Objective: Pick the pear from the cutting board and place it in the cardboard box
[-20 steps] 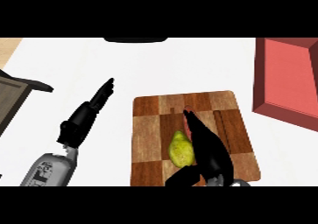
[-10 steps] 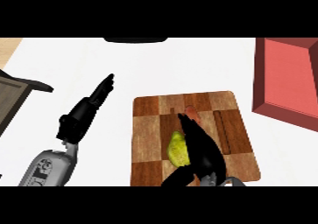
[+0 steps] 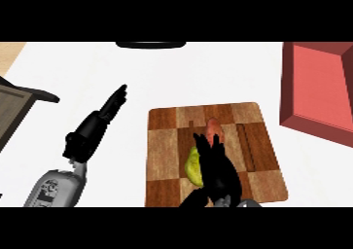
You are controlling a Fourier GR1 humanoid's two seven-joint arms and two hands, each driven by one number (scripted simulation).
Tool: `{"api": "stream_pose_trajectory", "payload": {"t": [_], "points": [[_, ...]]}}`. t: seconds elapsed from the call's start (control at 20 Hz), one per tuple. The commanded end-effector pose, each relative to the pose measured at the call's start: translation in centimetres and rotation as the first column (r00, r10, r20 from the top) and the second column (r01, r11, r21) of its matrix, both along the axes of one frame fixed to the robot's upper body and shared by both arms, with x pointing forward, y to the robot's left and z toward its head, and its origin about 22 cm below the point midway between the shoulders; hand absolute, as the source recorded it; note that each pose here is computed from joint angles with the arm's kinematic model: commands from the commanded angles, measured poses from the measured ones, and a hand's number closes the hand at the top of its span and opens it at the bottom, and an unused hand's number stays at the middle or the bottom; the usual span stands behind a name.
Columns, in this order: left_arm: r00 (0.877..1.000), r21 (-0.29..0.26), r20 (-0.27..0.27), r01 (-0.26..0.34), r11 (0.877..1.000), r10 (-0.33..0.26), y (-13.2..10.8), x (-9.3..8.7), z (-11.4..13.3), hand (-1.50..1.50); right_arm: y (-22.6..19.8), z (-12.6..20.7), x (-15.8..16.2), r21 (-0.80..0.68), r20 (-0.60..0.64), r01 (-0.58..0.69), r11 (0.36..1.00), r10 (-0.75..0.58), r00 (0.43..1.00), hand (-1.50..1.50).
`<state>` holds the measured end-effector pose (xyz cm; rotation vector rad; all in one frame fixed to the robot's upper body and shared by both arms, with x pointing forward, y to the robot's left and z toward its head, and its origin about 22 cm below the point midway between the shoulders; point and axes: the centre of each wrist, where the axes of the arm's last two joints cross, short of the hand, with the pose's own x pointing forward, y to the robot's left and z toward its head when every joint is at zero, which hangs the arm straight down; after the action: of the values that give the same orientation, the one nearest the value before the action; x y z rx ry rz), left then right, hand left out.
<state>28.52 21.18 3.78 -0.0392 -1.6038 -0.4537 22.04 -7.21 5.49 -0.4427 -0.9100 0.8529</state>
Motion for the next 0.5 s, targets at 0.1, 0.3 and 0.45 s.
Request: {"api": "stream_pose_trajectory", "payload": {"t": [0.1,0.3,0.45], "points": [[1.0,0.0,0.011,-0.005,1.0,0.005,-0.6,-0.9,-1.2,0.0,-0.3,-3.2,0.4,-0.072,-0.087,0.04,0.997,-0.046,0.995,-1.5],[1.0,0.006,0.005,0.0,1.0,0.0,0.4,-0.4,0.6,0.0,0.6,-3.6,1.3,-0.033,-0.062,0.04,0.999,-0.042,0.997,1.5],[1.0,0.004,-0.012,-0.009,1.0,0.009,-1.1,0.5,0.4,0.0,0.9,-4.3,0.6,-0.093,-0.067,-0.007,0.996,0.001,0.998,1.5]]}}
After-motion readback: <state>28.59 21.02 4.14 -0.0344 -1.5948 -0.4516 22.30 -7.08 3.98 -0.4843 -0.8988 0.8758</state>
